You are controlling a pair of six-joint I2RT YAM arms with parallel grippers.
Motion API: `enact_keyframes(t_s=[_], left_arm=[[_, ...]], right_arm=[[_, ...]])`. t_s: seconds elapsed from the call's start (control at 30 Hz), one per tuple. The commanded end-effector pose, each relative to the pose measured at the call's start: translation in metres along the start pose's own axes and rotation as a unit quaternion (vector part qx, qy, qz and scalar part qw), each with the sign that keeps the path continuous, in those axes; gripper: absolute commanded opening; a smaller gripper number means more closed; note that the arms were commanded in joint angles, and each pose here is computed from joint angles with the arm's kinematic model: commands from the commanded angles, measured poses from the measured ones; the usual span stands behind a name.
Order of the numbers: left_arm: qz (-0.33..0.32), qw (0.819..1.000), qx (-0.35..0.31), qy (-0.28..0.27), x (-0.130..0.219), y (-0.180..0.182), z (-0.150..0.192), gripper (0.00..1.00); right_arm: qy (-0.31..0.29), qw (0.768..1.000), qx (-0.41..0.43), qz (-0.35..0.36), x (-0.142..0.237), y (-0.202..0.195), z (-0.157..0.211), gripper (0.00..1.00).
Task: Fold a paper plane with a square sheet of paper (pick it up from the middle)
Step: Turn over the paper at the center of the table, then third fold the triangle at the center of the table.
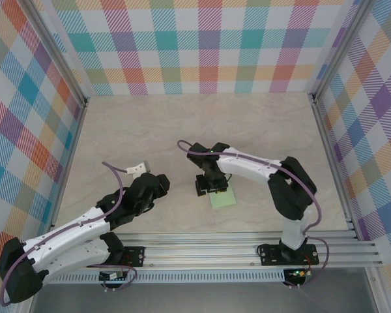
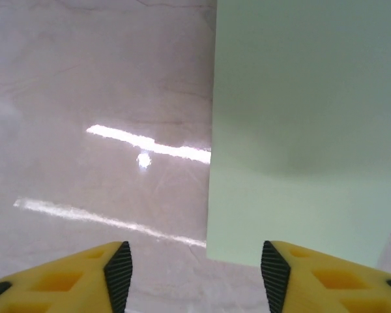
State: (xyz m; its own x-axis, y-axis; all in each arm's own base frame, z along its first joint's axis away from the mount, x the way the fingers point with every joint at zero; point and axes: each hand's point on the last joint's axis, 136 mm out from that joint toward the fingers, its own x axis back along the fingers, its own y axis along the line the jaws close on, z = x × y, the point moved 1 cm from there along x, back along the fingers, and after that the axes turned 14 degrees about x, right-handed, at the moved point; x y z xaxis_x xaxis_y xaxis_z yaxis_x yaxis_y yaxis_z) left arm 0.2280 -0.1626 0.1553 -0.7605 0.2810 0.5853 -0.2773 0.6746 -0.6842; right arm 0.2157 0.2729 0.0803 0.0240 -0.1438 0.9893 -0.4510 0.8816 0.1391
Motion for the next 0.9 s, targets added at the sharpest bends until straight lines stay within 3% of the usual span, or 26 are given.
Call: enact_keyframes(t_s=[0.0, 0.13, 0.33, 0.5, 0.67, 0.87], left_arm=[[0.035, 0.999, -0.011, 0.037, -0.012, -0.017, 0.014, 0.35], [0.061, 0.987, -0.049, 0.141, -0.043, -0.052, 0.056, 0.31], [0.064, 0.962, -0.089, 0.251, -0.092, -0.086, 0.114, 0.22], [0.044, 0.955, -0.1, 0.277, -0.126, -0.092, 0.139, 0.19], [-0.035, 0.957, -0.105, 0.266, -0.145, -0.064, 0.142, 0.15], [-0.073, 0.954, -0.111, 0.267, -0.152, -0.04, 0.148, 0.14]], right_arm=[[-0.068, 0.995, -0.026, -0.066, 0.032, -0.008, 0.0, 0.6], [-0.104, 0.982, -0.101, -0.125, 0.031, -0.054, 0.017, 0.62], [-0.115, 0.964, -0.137, -0.195, 0.015, -0.078, 0.04, 0.63], [-0.12, 0.961, -0.139, -0.209, 0.008, -0.08, 0.041, 0.62], [-0.119, 0.954, -0.132, -0.24, 0.003, -0.074, 0.035, 0.6], [-0.111, 0.957, -0.14, -0.229, -0.006, -0.079, 0.03, 0.6]])
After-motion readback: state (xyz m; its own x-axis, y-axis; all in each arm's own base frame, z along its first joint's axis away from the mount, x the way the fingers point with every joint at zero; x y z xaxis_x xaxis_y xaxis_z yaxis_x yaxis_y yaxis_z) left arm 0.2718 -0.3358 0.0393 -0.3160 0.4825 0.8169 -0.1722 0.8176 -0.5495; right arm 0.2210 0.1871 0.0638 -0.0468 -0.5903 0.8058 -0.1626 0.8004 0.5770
